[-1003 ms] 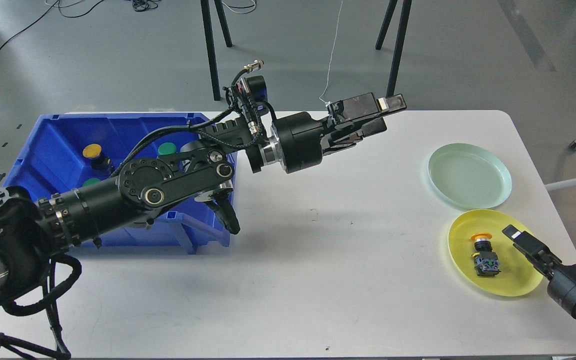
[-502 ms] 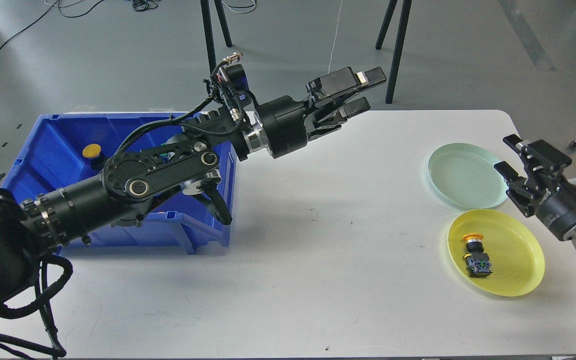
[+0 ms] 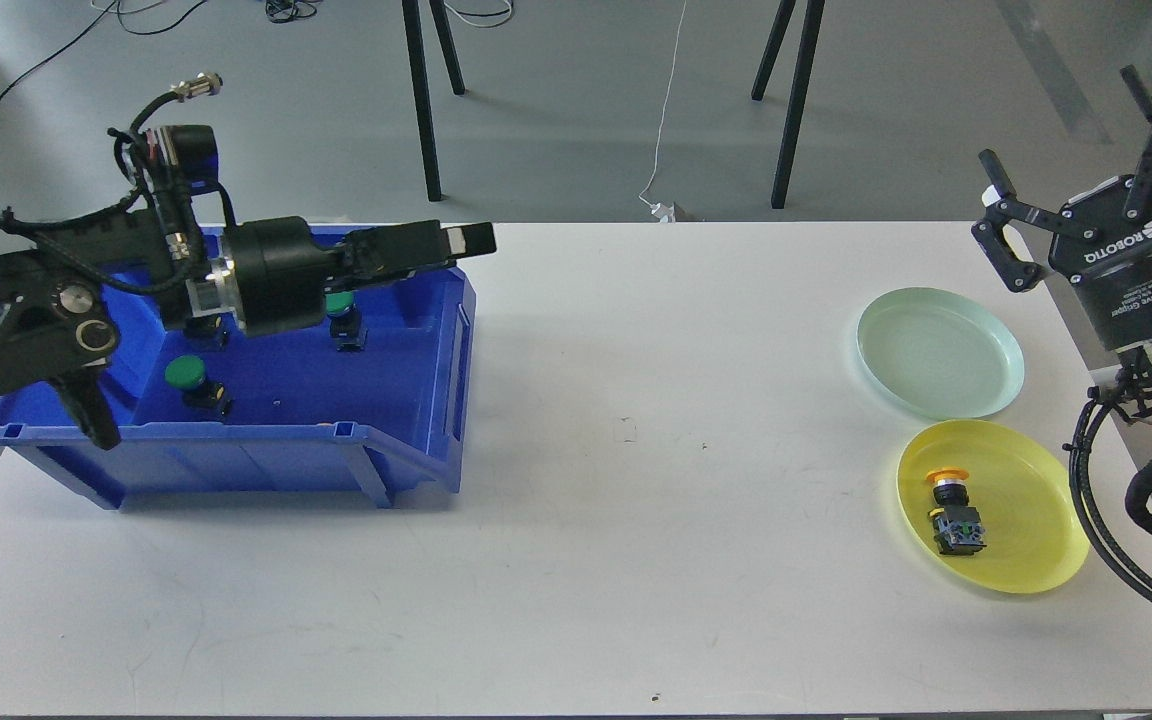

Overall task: Pass button and place on color plate
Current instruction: 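Raise the right gripper and swing the left gripper back over the bin, then grasp a green-capped button in the bin with the left gripper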

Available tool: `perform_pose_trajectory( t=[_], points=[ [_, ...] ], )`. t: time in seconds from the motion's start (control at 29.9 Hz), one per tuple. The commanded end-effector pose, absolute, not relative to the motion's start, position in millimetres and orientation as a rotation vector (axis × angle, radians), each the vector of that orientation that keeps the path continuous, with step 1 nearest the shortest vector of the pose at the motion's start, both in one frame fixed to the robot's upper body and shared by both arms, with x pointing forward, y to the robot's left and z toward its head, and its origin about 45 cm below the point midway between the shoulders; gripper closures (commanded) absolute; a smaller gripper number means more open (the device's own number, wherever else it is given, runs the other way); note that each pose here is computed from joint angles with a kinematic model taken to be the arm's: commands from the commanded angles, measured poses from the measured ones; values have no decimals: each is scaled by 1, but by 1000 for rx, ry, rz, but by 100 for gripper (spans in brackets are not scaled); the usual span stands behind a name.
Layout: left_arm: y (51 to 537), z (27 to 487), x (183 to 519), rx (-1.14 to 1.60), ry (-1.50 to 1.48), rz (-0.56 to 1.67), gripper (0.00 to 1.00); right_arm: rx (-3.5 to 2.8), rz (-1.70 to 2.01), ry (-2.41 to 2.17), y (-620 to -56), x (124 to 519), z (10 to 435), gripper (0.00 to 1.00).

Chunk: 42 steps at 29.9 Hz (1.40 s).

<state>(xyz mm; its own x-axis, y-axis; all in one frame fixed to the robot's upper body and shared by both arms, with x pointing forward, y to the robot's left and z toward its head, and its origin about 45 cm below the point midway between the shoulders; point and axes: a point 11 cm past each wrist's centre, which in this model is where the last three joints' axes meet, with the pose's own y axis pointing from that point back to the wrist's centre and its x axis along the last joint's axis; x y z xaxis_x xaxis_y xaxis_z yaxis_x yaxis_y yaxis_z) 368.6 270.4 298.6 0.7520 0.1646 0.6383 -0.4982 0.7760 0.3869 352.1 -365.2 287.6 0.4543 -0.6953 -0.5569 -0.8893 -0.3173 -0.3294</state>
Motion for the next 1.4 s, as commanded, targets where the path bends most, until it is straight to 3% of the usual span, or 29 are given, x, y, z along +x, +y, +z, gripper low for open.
perform_pose_trajectory(
  t=[0.0, 0.13, 0.4, 0.74, 1.17, 1.27, 1.37],
  points=[
    [323, 307, 364, 783, -695, 353, 9, -2098, 437, 1360, -373, 350, 276, 3],
    [361, 296, 372, 967, -695, 306, 9, -2089, 457, 1375, -374, 348, 269, 3],
    [391, 242, 400, 1211, -658, 234, 10, -2087, 464, 1383, -375, 346, 266, 3],
    [435, 209, 390, 1377, -575, 201, 10, -2078, 501, 1416, -379, 337, 252, 3],
    [455, 194, 379, 1422, -529, 210, 13, -2078, 502, 1410, -378, 337, 253, 3],
    [460, 193, 378, 1431, -525, 220, 19, -2078, 503, 1412, -378, 337, 252, 3],
    [459, 191, 380, 1431, -529, 225, 39, -2079, 505, 1414, -378, 337, 251, 3]
  ],
)
